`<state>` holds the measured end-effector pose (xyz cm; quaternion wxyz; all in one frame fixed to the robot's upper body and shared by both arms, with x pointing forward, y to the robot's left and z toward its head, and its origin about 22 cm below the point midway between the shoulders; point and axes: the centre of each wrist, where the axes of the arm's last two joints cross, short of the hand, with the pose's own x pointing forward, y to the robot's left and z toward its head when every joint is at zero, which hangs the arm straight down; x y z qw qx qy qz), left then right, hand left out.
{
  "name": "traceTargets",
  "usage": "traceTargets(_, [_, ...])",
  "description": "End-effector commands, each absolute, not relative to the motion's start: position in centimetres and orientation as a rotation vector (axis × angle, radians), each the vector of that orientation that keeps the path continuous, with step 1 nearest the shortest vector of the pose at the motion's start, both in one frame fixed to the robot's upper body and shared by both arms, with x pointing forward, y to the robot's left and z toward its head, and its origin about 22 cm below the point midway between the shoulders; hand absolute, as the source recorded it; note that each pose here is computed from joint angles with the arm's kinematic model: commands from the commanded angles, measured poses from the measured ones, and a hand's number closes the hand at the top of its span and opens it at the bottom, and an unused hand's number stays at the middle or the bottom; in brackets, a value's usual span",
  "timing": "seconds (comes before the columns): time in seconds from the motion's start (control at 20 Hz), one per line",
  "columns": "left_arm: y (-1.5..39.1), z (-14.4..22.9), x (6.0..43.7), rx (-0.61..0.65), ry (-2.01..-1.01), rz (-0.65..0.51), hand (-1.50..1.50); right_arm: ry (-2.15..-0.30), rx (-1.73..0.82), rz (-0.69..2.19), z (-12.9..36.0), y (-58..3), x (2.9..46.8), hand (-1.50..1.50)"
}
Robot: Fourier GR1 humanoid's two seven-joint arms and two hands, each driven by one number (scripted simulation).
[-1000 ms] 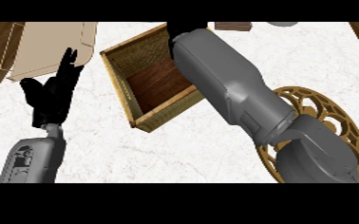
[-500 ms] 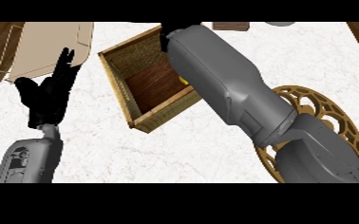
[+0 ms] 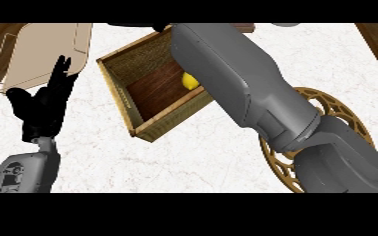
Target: Pick the lemon from the placemat and place it in the basket
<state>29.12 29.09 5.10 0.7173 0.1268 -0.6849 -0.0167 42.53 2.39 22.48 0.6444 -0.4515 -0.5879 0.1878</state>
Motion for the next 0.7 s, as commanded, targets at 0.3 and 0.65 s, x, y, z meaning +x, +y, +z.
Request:
traceTargets(0.3, [31.5,4.5,28.2,0.333,-1.482,0.019,0.0,-1.353,-0.84,0.094,20.9,-2.9,42.5,-1.5])
traceTargets(0.65, [31.2,3.4,27.2,0.328,-1.473,0.02,0.0,-1.451,-0.747,0.126,21.3,-6.1,38.2,-1.5])
